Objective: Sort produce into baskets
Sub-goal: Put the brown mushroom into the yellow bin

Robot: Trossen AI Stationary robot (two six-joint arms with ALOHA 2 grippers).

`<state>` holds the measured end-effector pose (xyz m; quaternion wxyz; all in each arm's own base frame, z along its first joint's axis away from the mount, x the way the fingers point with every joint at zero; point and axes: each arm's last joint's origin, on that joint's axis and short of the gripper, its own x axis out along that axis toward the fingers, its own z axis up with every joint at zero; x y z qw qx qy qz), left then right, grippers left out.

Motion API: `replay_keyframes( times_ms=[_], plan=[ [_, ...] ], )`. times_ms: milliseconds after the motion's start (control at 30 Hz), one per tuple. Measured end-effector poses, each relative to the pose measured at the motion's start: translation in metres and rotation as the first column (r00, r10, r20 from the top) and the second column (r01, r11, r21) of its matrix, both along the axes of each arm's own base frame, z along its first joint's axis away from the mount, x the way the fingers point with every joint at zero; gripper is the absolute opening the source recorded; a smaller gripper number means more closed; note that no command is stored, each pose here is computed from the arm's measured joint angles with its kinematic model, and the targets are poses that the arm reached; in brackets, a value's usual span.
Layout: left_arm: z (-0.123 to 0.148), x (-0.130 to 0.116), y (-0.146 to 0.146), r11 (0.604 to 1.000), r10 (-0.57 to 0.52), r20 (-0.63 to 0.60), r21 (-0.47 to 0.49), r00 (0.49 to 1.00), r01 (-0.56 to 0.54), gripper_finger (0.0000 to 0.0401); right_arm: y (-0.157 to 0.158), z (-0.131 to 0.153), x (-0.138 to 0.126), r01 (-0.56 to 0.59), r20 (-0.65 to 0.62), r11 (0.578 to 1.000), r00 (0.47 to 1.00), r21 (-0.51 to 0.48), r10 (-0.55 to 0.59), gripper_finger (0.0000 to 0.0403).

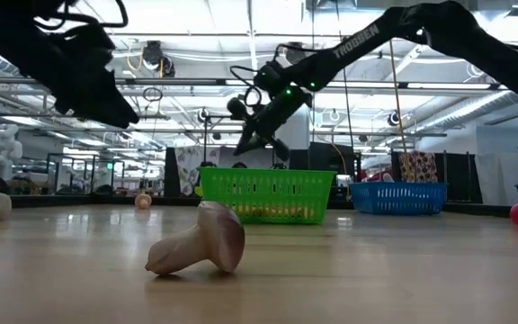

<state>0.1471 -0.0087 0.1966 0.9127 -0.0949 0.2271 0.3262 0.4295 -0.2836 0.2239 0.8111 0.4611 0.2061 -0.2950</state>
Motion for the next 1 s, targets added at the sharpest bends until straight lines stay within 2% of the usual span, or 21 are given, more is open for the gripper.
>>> replay_keyframes(
  times_ms=[100, 233, 333, 433, 567, 700, 867, 1000],
  plan=[
    [-0.002, -0.001, 0.005, 0.999, 0.032, -0.029, 0.001, 0.999, -0.032, 0.0242, 0.000, 0.002, 0.003, -0.056, 0.038, 0.998, 0.998, -0.019, 0.057, 0.0000],
    [-0.006, 0.003, 0.019, 0.997, 0.077, -0.063, 0.030, 0.995, -0.075, 0.0242, 0.010, 0.019, -0.004, -0.202, 0.026, 0.979, 0.979, -0.037, 0.203, 0.0000],
    [-0.005, 0.014, 0.041, 0.998, 0.064, -0.044, 0.002, 0.997, -0.064, 0.0242, 0.024, 0.038, -0.014, -0.281, -0.052, 0.958, 0.959, -0.058, 0.278, 0.0000],
    [-0.008, 0.024, 0.074, 0.997, 0.040, 0.000, -0.064, 0.999, -0.040, 0.0242, 0.045, 0.055, -0.022, -0.338, -0.142, 0.938, 0.935, -0.070, 0.326, 0.0000],
    [-0.014, 0.030, 0.128, 0.970, 0.121, 0.026, -0.217, 0.992, -0.113, 0.0242, 0.071, 0.085, -0.038, -0.377, -0.266, 0.915, 0.906, -0.147, 0.330, 0.0000],
    [-0.013, 0.053, 0.169, 0.933, 0.138, 0.043, -0.341, 0.989, -0.115, 0.0242, 0.086, 0.119, -0.061, -0.367, -0.361, 0.896, 0.894, -0.250, 0.265, 0.0000],
    [-0.014, 0.093, 0.204, 0.905, 0.130, -0.094, -0.395, 0.987, -0.157, 0.0242, 0.094, 0.143, -0.082, -0.371, -0.412, 0.872, 0.883, -0.320, 0.225, 0.0000],
    [-0.022, 0.115, 0.222, 0.880, 0.133, -0.200, -0.428, 0.971, -0.208, 0.0242, 0.094, 0.151, -0.088, -0.386, -0.415, 0.852, 0.881, -0.354, 0.227, 0.0000]
  ],
)
